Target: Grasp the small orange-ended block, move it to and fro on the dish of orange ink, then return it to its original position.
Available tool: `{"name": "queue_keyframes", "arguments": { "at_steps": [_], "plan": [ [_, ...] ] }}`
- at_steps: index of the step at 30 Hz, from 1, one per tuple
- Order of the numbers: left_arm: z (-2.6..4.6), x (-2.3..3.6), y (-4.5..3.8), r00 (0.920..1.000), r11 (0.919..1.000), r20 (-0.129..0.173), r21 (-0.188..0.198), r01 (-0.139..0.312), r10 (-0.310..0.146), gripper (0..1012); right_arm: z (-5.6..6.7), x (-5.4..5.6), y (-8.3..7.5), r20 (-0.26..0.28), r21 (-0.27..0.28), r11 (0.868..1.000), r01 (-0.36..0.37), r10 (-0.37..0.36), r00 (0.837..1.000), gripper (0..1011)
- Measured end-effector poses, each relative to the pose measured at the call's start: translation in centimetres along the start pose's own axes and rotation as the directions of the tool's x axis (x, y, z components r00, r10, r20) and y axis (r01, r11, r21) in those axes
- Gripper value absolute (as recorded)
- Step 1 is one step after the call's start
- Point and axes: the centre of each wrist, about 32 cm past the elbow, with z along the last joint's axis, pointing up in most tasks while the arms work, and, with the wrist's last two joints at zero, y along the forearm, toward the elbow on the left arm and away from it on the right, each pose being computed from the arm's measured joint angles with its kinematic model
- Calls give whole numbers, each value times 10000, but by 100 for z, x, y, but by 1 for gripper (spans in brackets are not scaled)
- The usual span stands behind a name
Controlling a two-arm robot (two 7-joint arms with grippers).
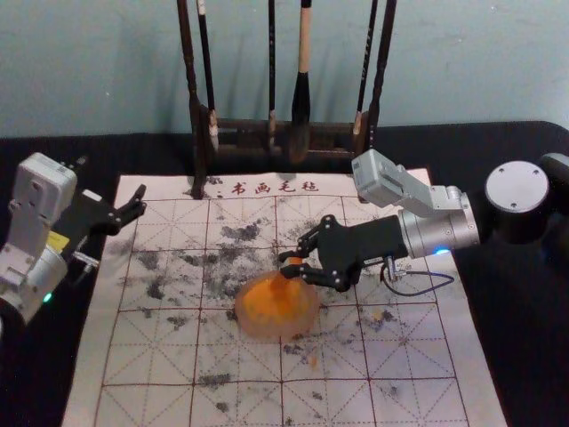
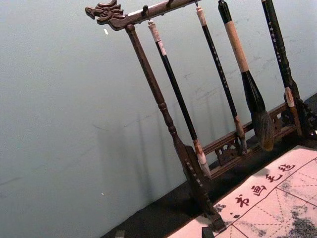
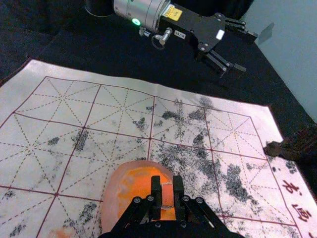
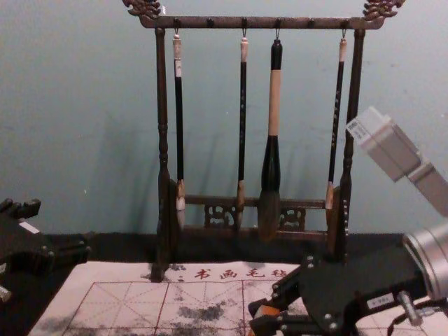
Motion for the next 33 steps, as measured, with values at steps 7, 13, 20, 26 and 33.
{"name": "queue_keyframes", "arguments": {
  "at_steps": [7, 13, 20, 26, 33],
  "plan": [
    [0, 0, 0, 10000, 10000, 0, 1, 1, -1, 1002, 24, -1, -35, 96, -139, 9999, -20, 21, 10000, 148],
    [0, 0, 0, 10000, 10000, 0, 0, 1, -1, 1001, 45, -5, -58, 177, -231, 9997, -38, 42, 9998, 148],
    [0, 0, 0, 10000, 10000, 0, 0, 1, -1, 1001, 61, -11, -74, 257, -326, 9994, -105, 113, 9996, 148],
    [0, 0, 0, 10000, 10000, 0, 0, 1, -1, 1001, 85, -15, -83, 352, -369, 9991, -217, 230, 9991, 148],
    [0, 0, 0, 10000, 10000, 1, 0, 1, -1, 1001, 115, -37, -77, 453, -342, 9987, -377, 392, 9982, 148]
  ]
}}
